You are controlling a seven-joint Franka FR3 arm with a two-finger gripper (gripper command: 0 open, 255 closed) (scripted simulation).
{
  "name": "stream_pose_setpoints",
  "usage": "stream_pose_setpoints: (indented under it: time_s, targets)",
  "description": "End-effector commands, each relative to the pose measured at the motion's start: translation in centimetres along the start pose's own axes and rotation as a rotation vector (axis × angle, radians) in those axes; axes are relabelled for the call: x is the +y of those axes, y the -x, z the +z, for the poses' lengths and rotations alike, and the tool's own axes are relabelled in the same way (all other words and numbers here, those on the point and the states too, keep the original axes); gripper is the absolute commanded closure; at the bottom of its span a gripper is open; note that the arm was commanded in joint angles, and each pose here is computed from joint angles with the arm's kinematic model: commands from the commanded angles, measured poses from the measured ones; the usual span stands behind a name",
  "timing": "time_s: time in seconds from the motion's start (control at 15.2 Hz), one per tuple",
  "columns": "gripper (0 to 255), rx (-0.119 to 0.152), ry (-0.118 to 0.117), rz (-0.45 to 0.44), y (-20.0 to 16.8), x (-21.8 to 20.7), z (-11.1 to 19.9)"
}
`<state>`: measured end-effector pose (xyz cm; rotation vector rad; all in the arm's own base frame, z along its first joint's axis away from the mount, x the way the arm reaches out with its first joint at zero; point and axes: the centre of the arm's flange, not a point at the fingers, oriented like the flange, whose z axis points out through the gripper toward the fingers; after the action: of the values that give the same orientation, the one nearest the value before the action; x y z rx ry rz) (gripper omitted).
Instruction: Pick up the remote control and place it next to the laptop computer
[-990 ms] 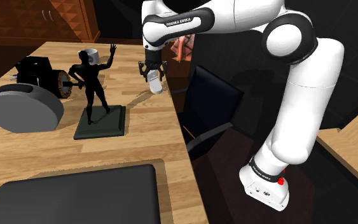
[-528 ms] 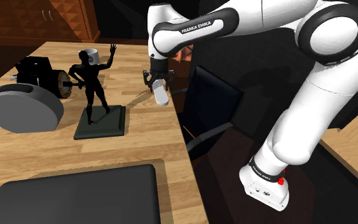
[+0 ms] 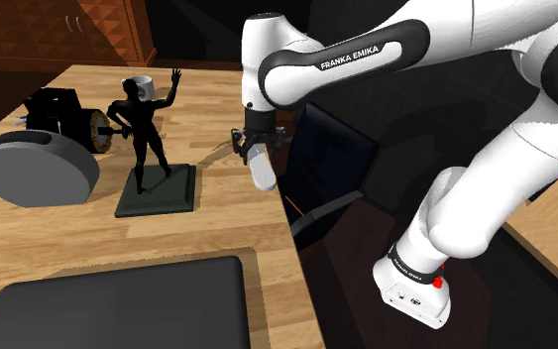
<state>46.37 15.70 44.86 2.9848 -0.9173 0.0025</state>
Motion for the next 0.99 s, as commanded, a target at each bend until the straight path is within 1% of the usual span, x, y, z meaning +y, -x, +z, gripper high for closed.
stream_pose_setpoints:
  time_s: [0.0, 0.92]
  targets:
    - [255, 0.001, 0.0, 0.001, 2.6, 0.3, -0.1]
    - [255, 0.001, 0.0, 0.001, 20.9, 2.0, -0.3]
